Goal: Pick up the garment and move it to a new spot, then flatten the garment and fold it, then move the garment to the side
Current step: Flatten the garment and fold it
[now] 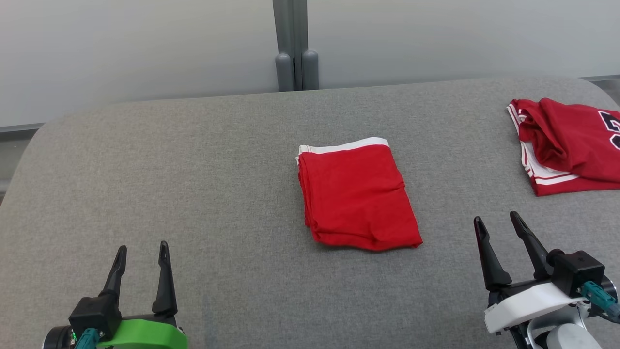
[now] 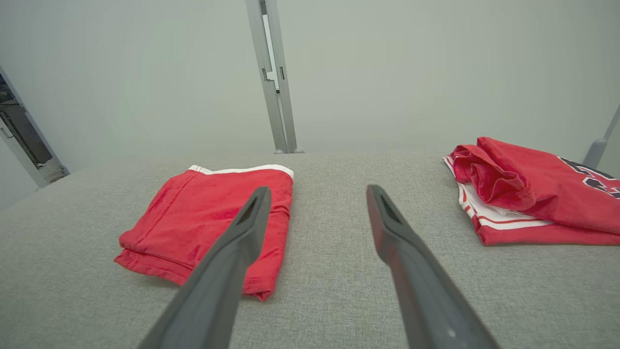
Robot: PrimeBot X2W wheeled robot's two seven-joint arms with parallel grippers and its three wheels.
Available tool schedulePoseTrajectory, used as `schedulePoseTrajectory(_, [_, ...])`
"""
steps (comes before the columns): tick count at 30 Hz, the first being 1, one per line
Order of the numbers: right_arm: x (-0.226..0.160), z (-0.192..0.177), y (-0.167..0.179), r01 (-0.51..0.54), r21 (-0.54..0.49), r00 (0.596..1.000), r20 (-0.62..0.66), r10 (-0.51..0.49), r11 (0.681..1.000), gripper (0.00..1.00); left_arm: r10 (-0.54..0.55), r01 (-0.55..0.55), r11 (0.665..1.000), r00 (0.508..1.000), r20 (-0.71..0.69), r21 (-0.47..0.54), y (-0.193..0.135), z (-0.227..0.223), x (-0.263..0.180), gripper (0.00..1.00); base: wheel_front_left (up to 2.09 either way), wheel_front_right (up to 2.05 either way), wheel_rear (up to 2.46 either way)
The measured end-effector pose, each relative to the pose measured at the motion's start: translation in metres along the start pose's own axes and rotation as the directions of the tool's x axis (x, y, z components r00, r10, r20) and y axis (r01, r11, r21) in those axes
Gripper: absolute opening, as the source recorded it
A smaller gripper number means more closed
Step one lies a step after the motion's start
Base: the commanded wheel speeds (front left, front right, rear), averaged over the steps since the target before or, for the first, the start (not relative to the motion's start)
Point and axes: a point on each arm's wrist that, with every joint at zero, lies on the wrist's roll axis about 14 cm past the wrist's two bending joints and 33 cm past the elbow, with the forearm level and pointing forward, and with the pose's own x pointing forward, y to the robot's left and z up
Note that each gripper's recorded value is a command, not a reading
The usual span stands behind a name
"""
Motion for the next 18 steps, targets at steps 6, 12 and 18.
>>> schedulePoseTrajectory(6, [0.0010, -0.0025, 0.0018, -0.005, 0.002, 1.000, -0.007, 0.005, 1.000, 1.00, 0.006, -0.006, 1.000, 1.000, -0.002, 0.002, 0.0021, -0.0005, -0.0010, 1.00, 0.00, 0.00, 0.00])
schedulePoseTrajectory(12, [0.0016, -0.0038, 0.0024, -0.008, 0.003, 1.000, -0.011, 0.008, 1.000, 1.00, 0.010, -0.010, 1.000, 1.000, -0.001, 0.003, 0.0037, -0.0003, -0.0016, 1.00, 0.00, 0.00, 0.00])
schedulePoseTrajectory(18, [0.0019, -0.0059, 0.0032, -0.010, 0.005, 1.000, -0.017, 0.010, 1.000, 1.00, 0.014, -0.014, 1.000, 1.000, -0.003, 0.003, 0.0050, -0.0008, -0.0019, 1.00, 0.00, 0.00, 0.00])
